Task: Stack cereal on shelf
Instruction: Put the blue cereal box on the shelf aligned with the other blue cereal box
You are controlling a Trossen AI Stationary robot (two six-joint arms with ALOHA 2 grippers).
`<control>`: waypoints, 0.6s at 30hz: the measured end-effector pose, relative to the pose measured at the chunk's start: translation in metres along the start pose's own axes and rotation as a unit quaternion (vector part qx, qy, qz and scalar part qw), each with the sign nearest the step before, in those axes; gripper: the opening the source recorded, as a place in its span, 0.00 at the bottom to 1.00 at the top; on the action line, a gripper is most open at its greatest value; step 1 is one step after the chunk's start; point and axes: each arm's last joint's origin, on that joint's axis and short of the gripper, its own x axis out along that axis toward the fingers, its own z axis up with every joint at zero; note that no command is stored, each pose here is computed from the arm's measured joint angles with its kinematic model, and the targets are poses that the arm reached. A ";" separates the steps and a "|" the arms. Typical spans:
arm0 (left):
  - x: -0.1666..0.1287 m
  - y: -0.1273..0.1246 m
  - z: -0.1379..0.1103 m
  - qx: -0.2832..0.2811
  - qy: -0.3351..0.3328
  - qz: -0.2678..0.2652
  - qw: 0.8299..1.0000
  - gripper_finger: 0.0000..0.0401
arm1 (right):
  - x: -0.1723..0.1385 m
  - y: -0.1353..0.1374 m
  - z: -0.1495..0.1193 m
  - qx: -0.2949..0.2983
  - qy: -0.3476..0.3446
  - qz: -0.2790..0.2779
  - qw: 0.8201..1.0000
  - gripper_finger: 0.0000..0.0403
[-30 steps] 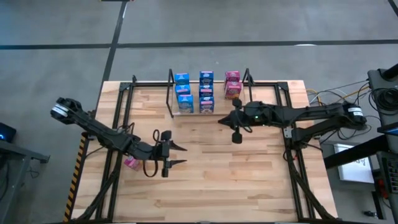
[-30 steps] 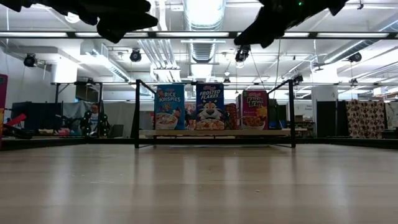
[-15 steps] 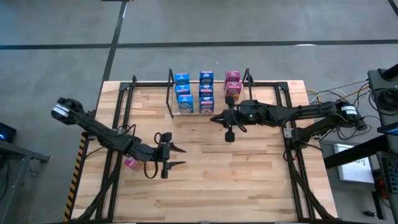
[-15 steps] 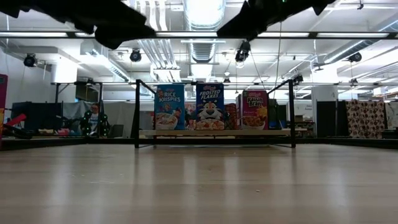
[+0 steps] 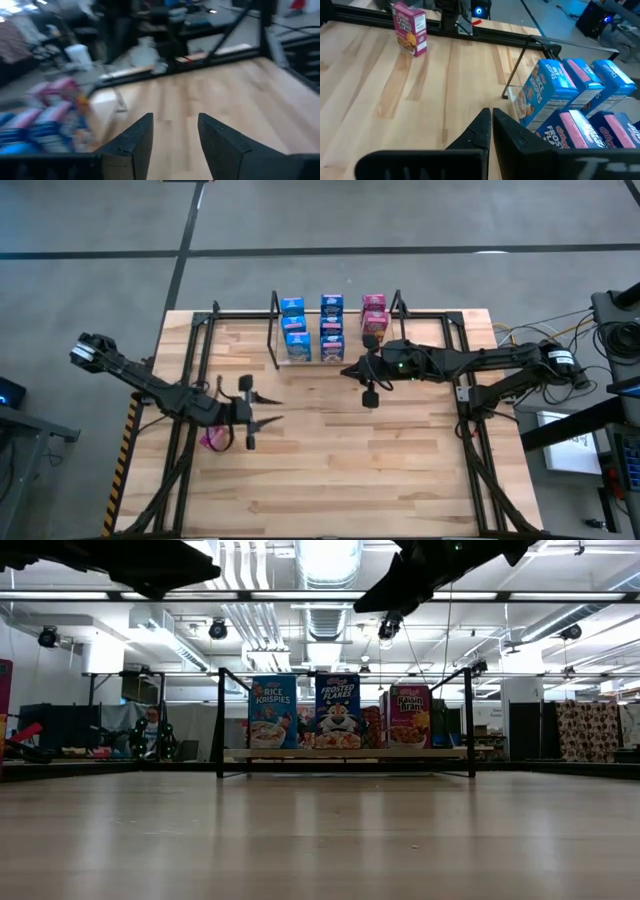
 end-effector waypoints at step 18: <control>-0.016 0.017 0.024 0.030 -0.044 0.071 0.996 0.28 | 0.000 -0.001 0.001 0.023 0.001 -0.003 1.000 0.02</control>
